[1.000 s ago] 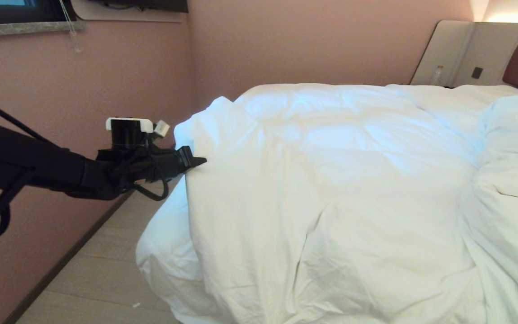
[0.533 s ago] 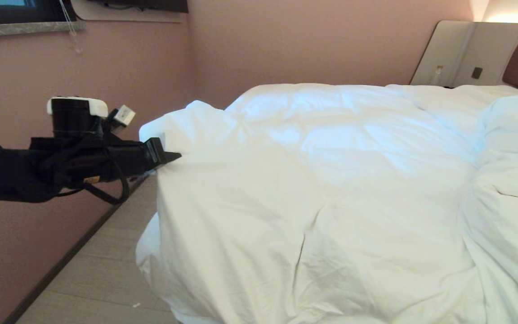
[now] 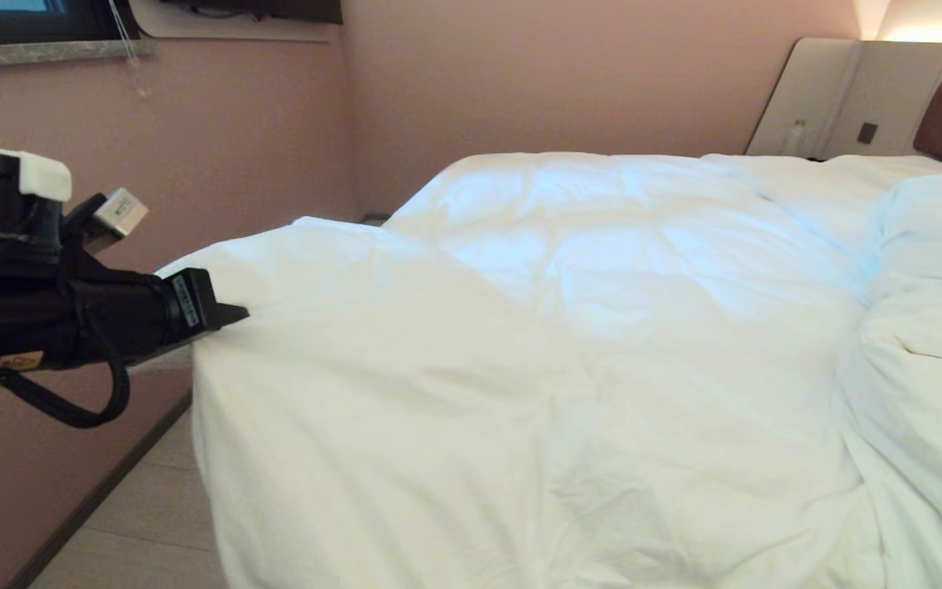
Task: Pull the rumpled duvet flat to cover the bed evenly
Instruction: Flatten the corners of the folded blanket
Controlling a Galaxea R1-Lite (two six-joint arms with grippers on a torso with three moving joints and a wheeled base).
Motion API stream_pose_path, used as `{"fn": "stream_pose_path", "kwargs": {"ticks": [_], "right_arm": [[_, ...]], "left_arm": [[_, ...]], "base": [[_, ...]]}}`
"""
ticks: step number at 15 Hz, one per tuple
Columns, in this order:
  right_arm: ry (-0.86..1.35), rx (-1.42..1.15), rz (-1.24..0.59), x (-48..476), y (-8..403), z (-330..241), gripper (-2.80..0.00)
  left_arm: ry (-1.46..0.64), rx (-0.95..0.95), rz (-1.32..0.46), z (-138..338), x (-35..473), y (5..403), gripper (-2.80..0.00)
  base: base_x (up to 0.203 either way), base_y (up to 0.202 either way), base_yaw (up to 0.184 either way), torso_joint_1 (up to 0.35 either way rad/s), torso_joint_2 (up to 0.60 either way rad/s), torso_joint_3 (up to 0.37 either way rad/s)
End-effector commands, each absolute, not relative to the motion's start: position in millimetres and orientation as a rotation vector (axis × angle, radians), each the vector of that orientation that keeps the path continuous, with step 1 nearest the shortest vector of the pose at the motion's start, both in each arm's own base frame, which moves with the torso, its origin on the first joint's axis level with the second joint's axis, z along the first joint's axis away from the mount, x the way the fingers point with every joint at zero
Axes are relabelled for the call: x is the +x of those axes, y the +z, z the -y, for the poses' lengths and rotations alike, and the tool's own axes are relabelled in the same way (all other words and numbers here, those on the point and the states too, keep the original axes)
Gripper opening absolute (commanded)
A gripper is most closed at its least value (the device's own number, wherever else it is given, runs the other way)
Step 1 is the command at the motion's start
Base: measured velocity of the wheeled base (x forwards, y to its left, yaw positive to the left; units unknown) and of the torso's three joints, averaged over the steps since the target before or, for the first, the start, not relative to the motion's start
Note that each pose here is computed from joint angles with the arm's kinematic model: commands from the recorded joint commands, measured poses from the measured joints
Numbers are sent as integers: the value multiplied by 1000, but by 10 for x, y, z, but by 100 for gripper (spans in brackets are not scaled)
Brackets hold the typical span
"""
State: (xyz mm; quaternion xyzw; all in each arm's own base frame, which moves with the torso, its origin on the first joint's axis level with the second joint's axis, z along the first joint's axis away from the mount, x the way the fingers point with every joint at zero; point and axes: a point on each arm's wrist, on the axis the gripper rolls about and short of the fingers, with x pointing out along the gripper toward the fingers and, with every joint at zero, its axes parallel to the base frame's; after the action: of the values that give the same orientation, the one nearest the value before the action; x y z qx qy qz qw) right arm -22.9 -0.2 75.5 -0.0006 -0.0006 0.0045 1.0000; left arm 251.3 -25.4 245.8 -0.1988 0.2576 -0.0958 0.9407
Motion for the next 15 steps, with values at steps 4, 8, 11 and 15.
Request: {"fn": "stream_pose_path", "kwargs": {"ticks": [4,8,11,15], "right_arm": [[9,-2,0,-228,755,2,-280],[9,-2,0,-228,755,2,-280],[9,-2,0,-228,755,2,-280],[9,-2,0,-228,755,2,-280]], "left_arm": [[-100,-338,-531,195,2104,2715,-280],[-55,-272,-588,170,2032,2678,-280],[-39,-269,-651,163,2068,2538,-280],[46,-221,-663,143,2068,2460,-280]], "base": [[0,0,0,0,0,0],[0,0,0,0,0,0],[0,0,0,0,0,0],[0,0,0,0,0,0]]}}
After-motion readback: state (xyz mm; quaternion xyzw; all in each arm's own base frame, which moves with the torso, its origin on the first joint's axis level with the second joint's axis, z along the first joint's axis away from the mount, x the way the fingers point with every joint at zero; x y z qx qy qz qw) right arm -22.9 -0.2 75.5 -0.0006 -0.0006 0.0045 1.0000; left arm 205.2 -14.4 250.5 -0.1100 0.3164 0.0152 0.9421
